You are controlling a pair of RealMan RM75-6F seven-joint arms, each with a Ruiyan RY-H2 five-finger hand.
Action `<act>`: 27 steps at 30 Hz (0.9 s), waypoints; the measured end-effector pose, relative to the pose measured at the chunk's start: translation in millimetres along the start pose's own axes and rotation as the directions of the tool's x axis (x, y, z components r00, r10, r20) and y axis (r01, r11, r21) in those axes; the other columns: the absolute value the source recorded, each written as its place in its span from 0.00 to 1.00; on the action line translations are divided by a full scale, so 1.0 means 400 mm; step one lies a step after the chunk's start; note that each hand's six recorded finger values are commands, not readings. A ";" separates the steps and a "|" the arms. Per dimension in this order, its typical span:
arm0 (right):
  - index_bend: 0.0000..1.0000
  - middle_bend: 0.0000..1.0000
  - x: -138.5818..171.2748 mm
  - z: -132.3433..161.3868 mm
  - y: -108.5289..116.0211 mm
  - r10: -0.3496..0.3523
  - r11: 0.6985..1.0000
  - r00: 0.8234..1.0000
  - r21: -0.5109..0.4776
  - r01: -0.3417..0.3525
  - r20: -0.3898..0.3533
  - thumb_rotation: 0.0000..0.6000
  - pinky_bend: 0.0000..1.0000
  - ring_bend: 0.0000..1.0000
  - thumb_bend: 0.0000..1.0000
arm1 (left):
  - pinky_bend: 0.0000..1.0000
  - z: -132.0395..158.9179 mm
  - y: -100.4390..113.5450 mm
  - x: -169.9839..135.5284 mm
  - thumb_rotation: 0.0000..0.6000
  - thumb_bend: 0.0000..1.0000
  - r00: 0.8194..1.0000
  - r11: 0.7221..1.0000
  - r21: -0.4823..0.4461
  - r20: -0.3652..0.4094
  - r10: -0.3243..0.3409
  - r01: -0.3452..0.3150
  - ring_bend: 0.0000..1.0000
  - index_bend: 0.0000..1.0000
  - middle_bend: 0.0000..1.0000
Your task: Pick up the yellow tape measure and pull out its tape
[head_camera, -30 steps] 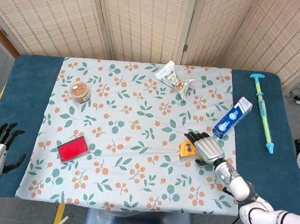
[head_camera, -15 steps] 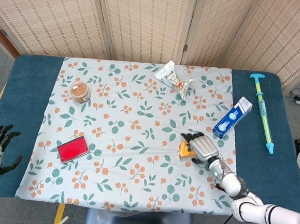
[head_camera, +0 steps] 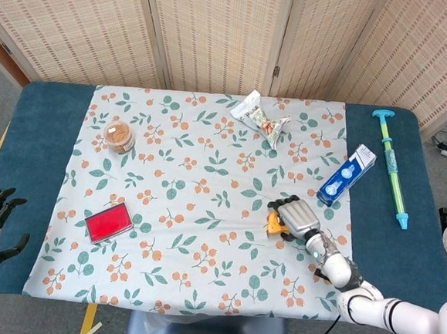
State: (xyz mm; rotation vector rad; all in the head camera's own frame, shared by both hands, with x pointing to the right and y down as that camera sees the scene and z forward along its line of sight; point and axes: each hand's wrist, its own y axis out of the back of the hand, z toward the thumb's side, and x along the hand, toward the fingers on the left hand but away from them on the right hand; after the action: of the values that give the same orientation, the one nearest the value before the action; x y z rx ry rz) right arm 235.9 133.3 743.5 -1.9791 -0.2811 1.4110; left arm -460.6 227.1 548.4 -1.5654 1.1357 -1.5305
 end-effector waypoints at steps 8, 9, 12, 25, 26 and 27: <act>0.53 0.47 0.006 -0.006 0.023 -0.048 0.998 0.999 -0.050 0.049 0.016 1.00 0.24 0.41 0.46 | 0.00 0.032 0.006 0.029 1.00 0.38 0.999 0.999 -0.032 0.038 0.014 -0.012 0.10 0.27 0.14; 0.54 0.48 0.011 -0.007 0.033 -0.063 0.995 0.998 -0.075 0.064 0.020 1.00 0.25 0.42 0.47 | 0.00 0.041 0.007 0.038 1.00 0.38 0.999 0.999 -0.041 0.048 0.017 -0.015 0.10 0.27 0.14; 0.56 0.50 0.025 -0.004 0.057 -0.092 0.983 0.995 -0.156 0.095 0.023 1.00 0.25 0.44 0.47 | 0.00 0.080 0.008 0.073 1.00 0.38 0.996 0.997 -0.076 0.088 0.026 -0.019 0.10 0.27 0.14; 0.57 0.50 0.043 0.076 0.135 -0.231 0.794 0.973 -0.581 0.179 -0.016 1.00 0.25 0.45 0.47 | 0.00 0.342 -0.017 0.236 1.00 0.38 0.950 0.982 -0.187 0.313 0.022 0.039 0.11 0.23 0.14; 0.57 0.50 0.039 0.090 0.139 -0.243 0.775 0.970 -0.606 0.179 -0.025 1.00 0.25 0.45 0.47 | 0.00 0.360 -0.020 0.242 1.00 0.38 0.946 0.980 -0.192 0.324 0.016 0.049 0.10 0.23 0.14; 0.57 0.51 0.033 0.111 0.143 -0.259 0.752 0.965 -0.635 0.178 -0.036 1.00 0.25 0.45 0.47 | 0.00 0.377 -0.023 0.249 1.00 0.38 0.943 0.979 -0.196 0.334 0.009 0.060 0.10 0.22 0.14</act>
State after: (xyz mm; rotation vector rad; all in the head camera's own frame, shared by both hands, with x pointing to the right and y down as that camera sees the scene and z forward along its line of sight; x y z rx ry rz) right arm 189.4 115.4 689.3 -2.4448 -1.0120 1.1135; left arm -316.3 123.6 583.7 -1.8981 1.1041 -1.1318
